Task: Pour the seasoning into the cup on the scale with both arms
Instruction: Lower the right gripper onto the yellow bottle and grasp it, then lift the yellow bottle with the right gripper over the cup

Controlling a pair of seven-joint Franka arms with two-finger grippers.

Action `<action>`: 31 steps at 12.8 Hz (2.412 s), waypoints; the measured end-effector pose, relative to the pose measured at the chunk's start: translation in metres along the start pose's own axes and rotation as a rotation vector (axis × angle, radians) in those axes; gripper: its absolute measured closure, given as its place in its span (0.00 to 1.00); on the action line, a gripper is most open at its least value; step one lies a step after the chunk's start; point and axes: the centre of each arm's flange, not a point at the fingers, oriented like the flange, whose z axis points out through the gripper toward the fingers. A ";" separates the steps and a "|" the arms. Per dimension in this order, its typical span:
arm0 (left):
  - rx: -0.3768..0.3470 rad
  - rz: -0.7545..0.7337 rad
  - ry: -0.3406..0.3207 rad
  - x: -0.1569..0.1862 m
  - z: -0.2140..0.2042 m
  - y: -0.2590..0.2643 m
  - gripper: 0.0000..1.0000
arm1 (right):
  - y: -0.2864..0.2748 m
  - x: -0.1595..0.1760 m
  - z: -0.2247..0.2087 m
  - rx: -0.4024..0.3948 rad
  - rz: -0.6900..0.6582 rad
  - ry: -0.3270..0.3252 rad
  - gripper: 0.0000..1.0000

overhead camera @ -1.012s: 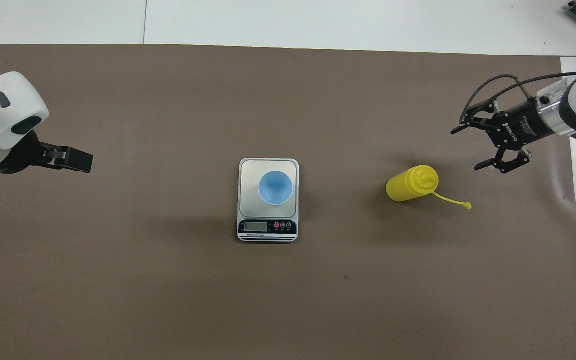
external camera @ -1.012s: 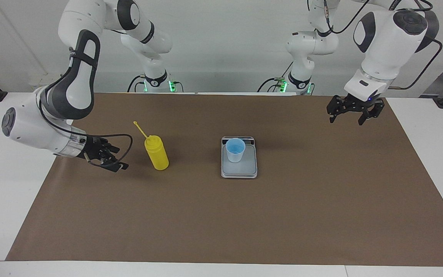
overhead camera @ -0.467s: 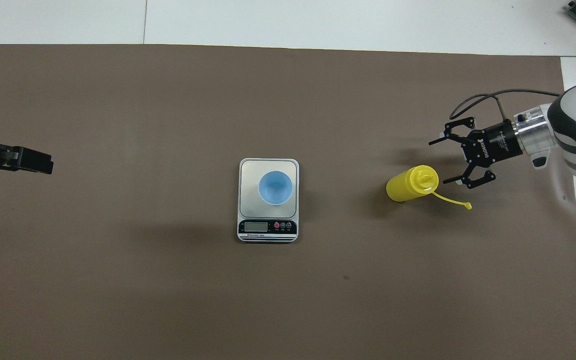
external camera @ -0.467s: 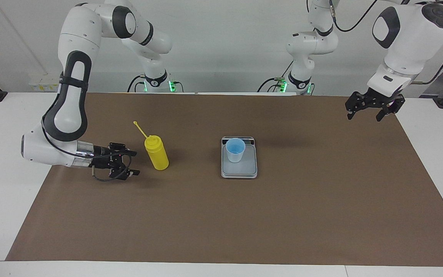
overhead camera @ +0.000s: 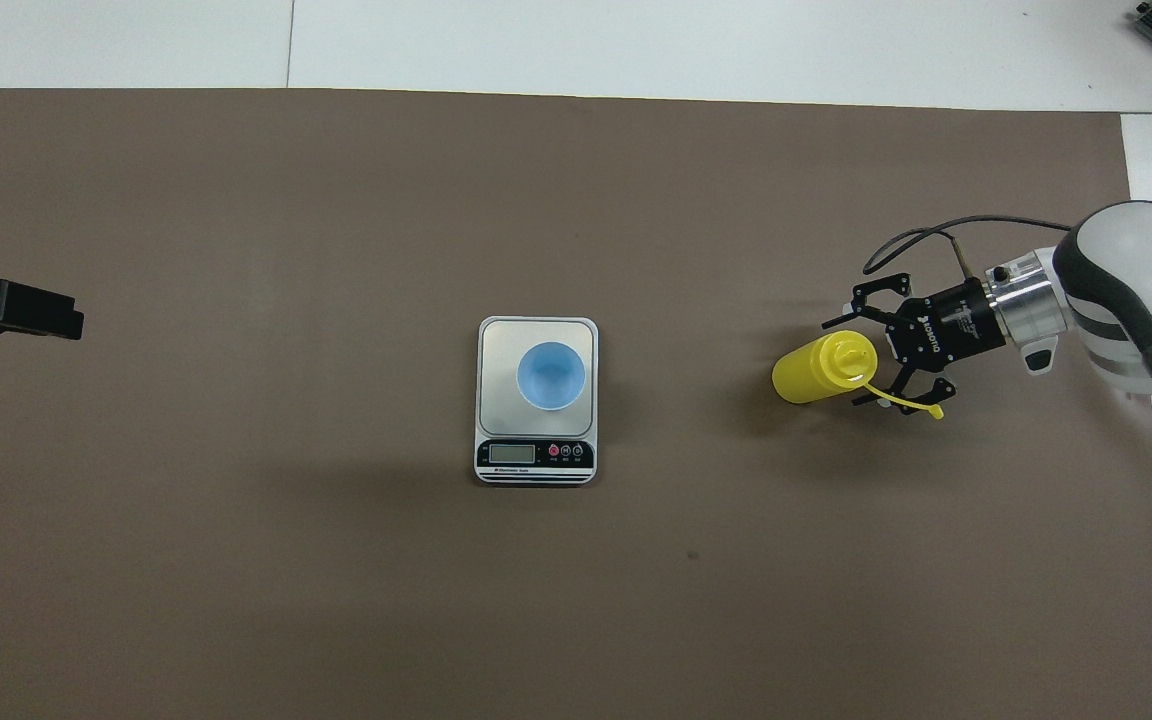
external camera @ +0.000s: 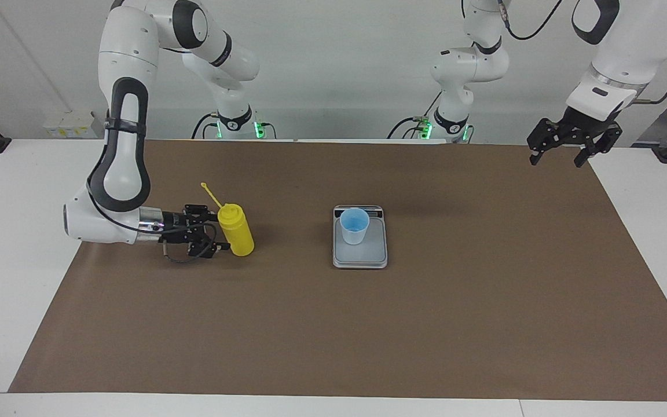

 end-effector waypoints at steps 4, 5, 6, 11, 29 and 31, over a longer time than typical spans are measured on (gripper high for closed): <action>-0.001 -0.021 -0.020 -0.002 0.002 -0.005 0.00 | -0.010 -0.014 0.036 -0.034 -0.022 0.018 0.09; 0.000 -0.023 -0.022 -0.002 0.003 -0.006 0.00 | -0.011 -0.018 0.038 -0.036 -0.029 0.020 0.23; 0.000 -0.020 -0.025 -0.002 0.003 -0.004 0.00 | -0.013 -0.021 0.033 -0.020 -0.037 0.039 0.33; -0.002 0.005 -0.040 -0.003 0.005 0.010 0.00 | -0.038 -0.070 0.012 0.117 0.013 0.187 0.34; -0.002 -0.002 -0.042 -0.004 0.005 0.006 0.00 | -0.117 -0.277 0.201 0.115 -0.362 1.185 0.42; -0.002 -0.002 -0.042 -0.004 0.005 0.006 0.00 | -0.116 -0.284 0.210 0.100 -0.436 1.267 0.42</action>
